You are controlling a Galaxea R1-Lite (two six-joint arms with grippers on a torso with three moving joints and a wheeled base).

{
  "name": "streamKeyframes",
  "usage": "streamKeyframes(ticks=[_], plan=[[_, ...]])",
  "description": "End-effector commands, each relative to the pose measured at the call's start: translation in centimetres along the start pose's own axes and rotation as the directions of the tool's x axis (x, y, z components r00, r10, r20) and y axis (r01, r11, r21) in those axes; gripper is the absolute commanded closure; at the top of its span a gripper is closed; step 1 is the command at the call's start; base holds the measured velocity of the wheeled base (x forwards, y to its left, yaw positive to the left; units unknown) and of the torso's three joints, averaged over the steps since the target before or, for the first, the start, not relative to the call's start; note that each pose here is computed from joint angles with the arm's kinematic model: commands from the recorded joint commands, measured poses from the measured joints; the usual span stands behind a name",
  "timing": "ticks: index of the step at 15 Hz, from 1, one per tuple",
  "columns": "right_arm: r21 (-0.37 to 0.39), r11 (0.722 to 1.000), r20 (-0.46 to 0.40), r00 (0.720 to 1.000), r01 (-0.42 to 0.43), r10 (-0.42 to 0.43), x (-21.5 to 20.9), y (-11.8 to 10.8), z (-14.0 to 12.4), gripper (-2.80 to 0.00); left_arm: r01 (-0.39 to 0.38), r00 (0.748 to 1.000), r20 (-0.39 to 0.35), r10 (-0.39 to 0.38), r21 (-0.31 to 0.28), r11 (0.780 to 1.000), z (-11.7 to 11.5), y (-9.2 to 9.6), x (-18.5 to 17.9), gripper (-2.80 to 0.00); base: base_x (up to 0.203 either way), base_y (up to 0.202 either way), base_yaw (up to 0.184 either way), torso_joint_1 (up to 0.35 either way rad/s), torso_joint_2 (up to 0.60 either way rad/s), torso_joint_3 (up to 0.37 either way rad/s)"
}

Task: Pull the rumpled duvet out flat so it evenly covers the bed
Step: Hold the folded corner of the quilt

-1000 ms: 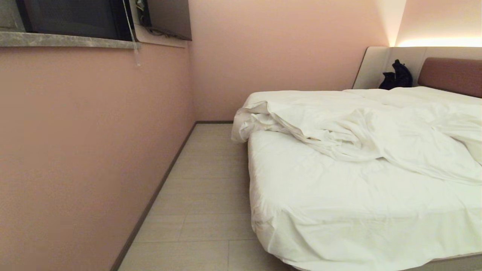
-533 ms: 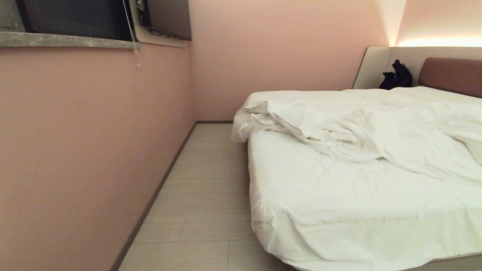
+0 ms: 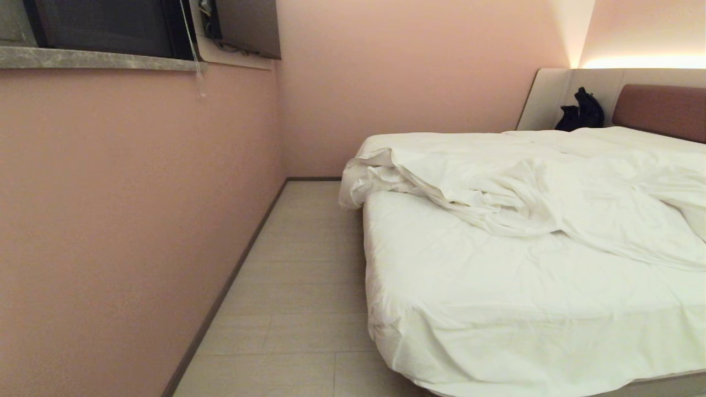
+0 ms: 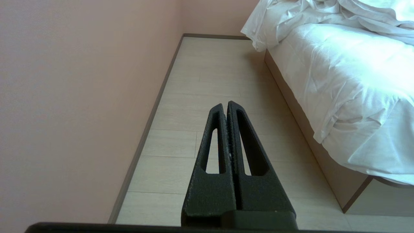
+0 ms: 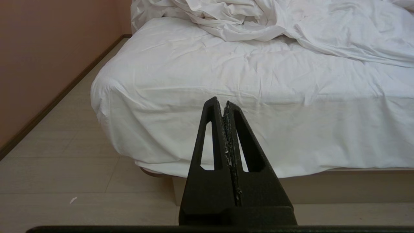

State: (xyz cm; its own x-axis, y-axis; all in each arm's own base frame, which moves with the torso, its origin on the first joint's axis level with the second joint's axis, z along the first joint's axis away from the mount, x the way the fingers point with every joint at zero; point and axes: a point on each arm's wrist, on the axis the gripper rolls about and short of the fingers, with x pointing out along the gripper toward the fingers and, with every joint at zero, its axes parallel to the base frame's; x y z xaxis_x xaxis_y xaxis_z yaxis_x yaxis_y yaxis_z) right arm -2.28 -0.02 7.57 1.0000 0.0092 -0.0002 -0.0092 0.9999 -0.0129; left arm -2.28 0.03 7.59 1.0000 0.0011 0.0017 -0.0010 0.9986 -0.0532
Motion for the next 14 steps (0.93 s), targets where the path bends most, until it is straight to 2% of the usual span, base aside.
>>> streamKeyframes(ticks=[1, 6, 14], plan=[[-0.001, 1.0, -0.001, 1.0, -0.002, 0.002, 0.0, 0.0, 0.01, 0.0, 0.0, 1.0, 0.001, 0.0, -0.001, 1.0, 0.02, 0.0, -0.01, 0.0, 0.0, 0.0, 0.0, 0.0, 0.0, 0.0], [-0.001, 1.0, -0.001, 1.0, -0.002, 0.002, 0.01, 0.0, -0.02, 0.0, 0.0, 1.0, 0.001, 0.0, 0.001, 1.0, 0.02, 0.0, -0.01, 0.0, 0.001, -0.019, 0.0, 0.001, 0.0, 0.0], [0.0, 1.0, -0.002, 1.0, -0.001, 0.001, 0.01, 0.0, -0.03, 0.0, 0.0, 1.0, 0.001, 0.0, -0.001, 1.0, 0.02, 0.0, -0.01, 0.0, 0.0, -0.187, 0.001, 0.002, 0.0, 0.002]])
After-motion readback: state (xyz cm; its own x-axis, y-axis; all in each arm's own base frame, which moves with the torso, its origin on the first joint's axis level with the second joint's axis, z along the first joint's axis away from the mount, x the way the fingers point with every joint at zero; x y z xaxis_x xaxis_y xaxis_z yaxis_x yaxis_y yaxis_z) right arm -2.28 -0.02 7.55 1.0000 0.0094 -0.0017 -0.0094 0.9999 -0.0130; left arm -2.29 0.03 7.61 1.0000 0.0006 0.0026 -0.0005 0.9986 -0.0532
